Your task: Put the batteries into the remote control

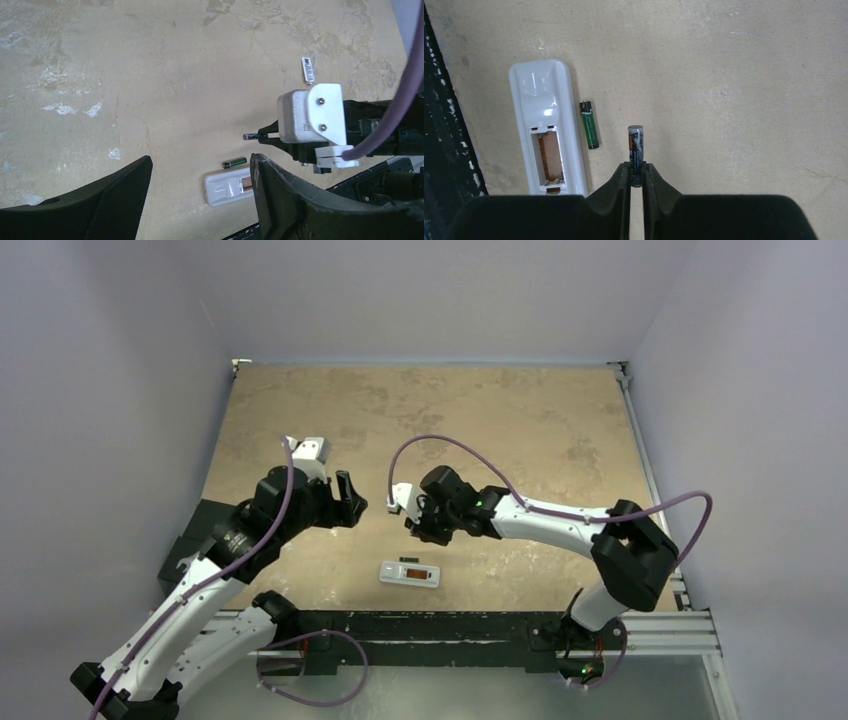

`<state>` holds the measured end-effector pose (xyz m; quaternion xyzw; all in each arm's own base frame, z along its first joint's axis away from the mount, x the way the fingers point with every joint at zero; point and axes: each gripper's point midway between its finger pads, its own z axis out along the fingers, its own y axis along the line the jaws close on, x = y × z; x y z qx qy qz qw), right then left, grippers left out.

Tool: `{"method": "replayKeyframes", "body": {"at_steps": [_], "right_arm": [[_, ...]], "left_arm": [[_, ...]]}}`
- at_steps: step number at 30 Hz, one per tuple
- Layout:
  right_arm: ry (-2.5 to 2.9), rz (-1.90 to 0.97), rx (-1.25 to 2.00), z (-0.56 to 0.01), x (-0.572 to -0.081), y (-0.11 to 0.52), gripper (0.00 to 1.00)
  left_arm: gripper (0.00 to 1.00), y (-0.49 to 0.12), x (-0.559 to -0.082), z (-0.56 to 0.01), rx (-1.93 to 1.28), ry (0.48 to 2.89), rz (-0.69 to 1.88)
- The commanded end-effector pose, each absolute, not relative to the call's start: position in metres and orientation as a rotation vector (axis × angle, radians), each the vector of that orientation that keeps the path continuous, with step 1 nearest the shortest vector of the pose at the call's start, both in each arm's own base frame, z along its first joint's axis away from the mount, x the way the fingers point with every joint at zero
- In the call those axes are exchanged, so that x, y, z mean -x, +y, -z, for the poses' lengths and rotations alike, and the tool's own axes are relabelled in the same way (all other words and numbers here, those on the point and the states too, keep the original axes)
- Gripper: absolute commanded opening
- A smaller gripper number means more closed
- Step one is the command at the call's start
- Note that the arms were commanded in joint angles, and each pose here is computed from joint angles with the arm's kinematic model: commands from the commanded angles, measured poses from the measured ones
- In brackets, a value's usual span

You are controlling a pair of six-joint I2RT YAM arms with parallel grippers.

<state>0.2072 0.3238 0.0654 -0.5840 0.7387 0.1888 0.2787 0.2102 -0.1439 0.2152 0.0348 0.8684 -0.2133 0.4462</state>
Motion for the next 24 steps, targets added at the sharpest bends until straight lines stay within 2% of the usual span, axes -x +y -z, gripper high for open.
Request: {"method": "replayKeyframes", "body": {"at_steps": [1,13,24], "right_arm": [[2.007,-0.548,1.521,-0.081,-0.194,0.317,0.0],[2.032,-0.54,1.559,-0.085,-0.157,0.313,0.0],[2.051,-0.523,1.643,-0.062,-0.135,0.317,0.02]], "left_arm": [[0.71,-0.146,-0.215,-0.22,-0.097,2.121,0.536],[0.71,-0.146,-0.216,-0.219,-0.097,2.123,0.54],[0.71,-0.146,-0.215,-0.22,-0.098,2.117,0.546]]}}
